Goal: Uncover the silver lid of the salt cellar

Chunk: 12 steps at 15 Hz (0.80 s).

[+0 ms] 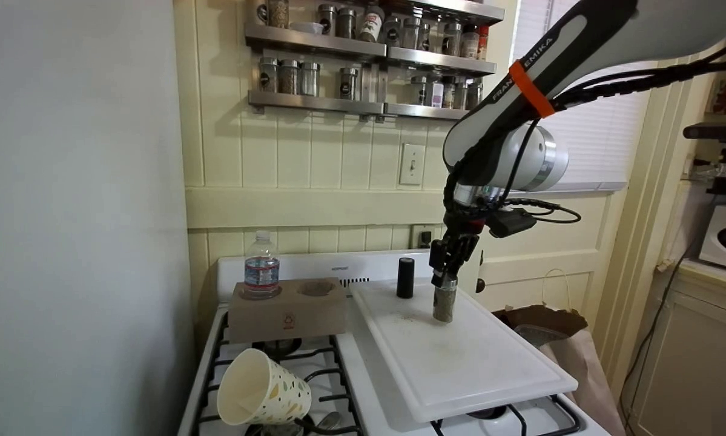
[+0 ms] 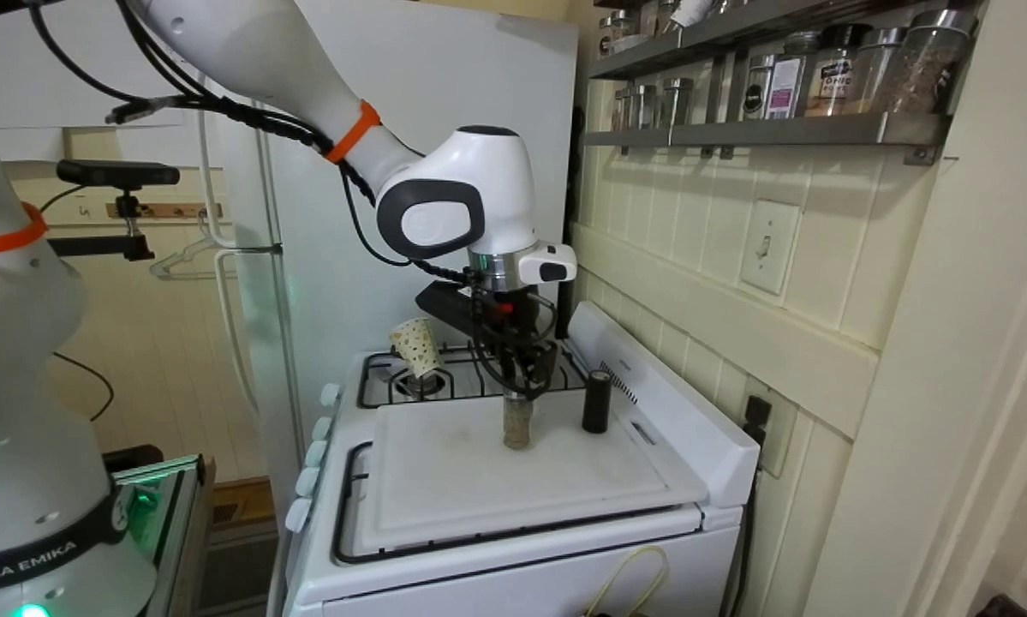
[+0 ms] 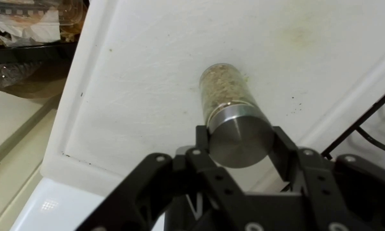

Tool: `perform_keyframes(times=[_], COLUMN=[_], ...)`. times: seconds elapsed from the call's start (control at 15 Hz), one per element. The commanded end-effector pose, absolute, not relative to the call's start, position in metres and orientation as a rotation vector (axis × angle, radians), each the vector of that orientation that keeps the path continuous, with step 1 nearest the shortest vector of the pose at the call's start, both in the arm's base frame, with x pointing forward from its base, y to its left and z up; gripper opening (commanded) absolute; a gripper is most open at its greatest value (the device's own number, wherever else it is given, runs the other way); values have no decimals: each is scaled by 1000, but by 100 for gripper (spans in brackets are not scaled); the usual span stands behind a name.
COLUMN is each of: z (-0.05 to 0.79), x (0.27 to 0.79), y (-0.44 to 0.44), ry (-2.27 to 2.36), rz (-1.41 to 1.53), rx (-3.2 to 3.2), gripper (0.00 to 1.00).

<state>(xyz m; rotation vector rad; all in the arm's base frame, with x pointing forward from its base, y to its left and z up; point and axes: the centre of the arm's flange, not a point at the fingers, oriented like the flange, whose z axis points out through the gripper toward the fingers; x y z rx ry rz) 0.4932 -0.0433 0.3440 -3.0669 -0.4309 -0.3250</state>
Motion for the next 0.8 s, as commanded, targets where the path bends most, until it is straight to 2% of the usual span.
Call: perform_keyframes(times=[0.0, 0.73], z=[339, 324], x=[495, 488], y=[-41, -35], ry=[-442, -601], rz=[-327, -326], rx=[-3070, -2956], gripper=[25, 25])
